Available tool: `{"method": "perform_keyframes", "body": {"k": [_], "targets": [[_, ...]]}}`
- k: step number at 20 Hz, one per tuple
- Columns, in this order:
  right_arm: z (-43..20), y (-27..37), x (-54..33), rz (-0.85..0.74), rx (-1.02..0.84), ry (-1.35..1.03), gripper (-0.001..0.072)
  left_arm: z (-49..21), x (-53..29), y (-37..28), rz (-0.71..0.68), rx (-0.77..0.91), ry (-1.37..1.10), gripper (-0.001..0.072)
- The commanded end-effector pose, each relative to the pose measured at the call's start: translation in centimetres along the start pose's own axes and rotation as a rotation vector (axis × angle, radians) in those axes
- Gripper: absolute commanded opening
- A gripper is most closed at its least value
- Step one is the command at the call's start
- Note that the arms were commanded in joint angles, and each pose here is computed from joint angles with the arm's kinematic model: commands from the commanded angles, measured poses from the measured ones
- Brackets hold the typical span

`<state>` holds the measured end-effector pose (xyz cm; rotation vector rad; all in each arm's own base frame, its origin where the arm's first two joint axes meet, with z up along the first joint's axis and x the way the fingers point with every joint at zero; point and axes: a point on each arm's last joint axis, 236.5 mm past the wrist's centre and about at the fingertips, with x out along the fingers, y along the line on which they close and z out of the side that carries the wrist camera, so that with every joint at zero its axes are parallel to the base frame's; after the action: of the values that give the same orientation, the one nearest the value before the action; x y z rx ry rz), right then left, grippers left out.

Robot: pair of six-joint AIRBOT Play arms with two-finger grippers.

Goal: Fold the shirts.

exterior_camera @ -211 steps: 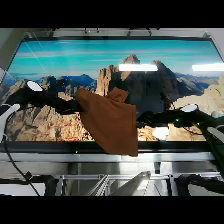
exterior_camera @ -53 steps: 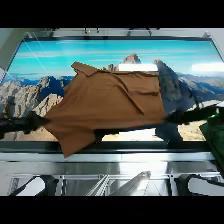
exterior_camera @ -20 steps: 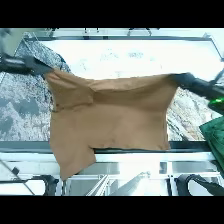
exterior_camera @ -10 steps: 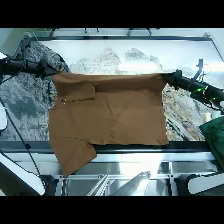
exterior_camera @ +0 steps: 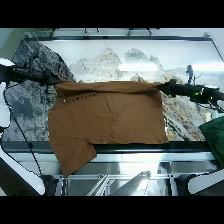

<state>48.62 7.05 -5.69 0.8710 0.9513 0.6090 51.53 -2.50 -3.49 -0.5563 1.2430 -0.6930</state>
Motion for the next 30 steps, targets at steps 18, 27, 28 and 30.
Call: {"method": "perform_keyframes", "body": {"k": [18, 27, 28, 30], "targets": [[-15.7, -6.2, -15.5, -0.464, 0.196, 0.378, 0.0423, -11.7, -9.0, -1.2, 0.28, -0.196, 0.176, 0.0286], [-23.6, -4.4, -8.6, -0.289, 0.24, 0.493, 0.043, -34.8, -8.1, -0.4, 0.386, -0.581, 0.445, 0.0286], [-23.5, -4.1, -7.5, -0.281, 0.23, 0.486, 0.0428, -35.8, -7.9, -0.6, 0.392, -0.595, 0.434, 0.0287], [-23.2, -3.4, -5.6, -0.265, 0.192, 0.469, 0.0389, -36.5, -7.1, -0.8, 0.394, -0.599, 0.376, 0.0287]]}}
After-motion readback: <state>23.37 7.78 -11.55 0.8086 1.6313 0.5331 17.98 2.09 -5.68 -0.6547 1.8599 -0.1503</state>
